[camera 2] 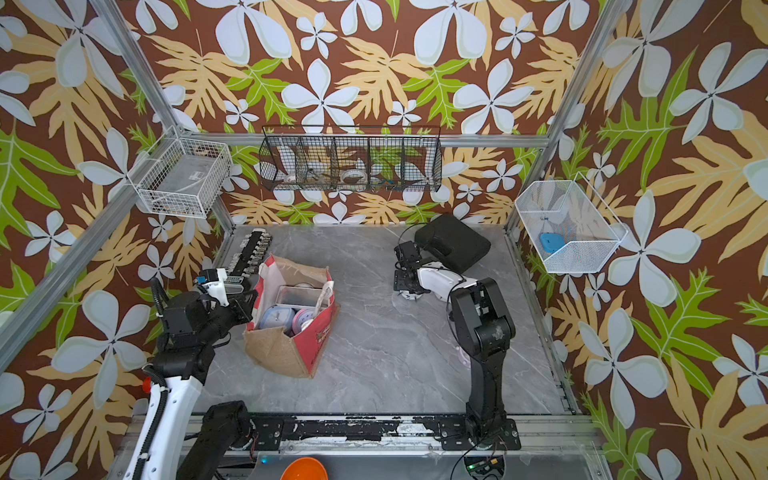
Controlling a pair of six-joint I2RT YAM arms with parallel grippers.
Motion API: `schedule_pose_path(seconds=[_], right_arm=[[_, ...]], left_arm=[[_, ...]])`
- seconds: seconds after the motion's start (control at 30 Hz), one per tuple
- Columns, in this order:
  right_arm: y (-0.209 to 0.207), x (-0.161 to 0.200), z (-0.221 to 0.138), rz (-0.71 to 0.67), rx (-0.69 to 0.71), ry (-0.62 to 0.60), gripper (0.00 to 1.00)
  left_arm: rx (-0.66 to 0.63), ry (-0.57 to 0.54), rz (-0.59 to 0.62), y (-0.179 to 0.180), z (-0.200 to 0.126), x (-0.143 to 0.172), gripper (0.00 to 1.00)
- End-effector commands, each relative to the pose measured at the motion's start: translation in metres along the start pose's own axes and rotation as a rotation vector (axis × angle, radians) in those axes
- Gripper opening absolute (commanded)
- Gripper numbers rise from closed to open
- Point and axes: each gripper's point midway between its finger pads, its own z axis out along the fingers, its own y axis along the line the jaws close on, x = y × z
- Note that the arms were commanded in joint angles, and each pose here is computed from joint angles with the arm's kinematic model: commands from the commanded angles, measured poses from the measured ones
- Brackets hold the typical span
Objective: Put the alarm clock into the canvas bag
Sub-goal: Pick up the alarm from the center of the board.
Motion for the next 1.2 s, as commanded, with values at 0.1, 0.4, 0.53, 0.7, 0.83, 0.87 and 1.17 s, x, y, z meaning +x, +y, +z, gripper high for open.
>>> schedule_pose_path(seconds=[0.1,0.4,0.53,0.7,0.83,0.87,1.17], right_arm=[[0.006,-0.024,-0.032,0.019,-0.043,-0.066,0.69],[0.039,-0.062,-0.111,-0.026,-0.142,-0.195,0.65],[0.063,-0.079,-0.158,-0.058,-0.204,-0.27,0.65],[0.091,-0.092,-0.212,-0.11,-0.272,-0.354,0.64],[0.111,-0.097,-0.248,-0.158,-0.309,-0.402,0.63],[0.115,-0.097,-0.255,-0.17,-0.315,-0.412,0.63],[0.165,-0.088,-0.317,-0.286,-0.4,-0.503,0.63]], left_arm=[[0.011,-0.002,-0.003,-0.002,0.0,0.0,0.0],[0.011,0.001,-0.004,-0.001,0.001,0.0,0.0],[0.011,0.002,-0.004,-0.001,0.001,0.001,0.0],[0.012,0.002,-0.005,-0.001,0.001,0.001,0.0],[0.011,0.002,-0.005,-0.001,0.001,0.001,0.0],[0.013,0.002,-0.004,-0.002,0.001,0.001,0.0],[0.019,0.003,-0.005,-0.003,0.001,0.001,0.0]])
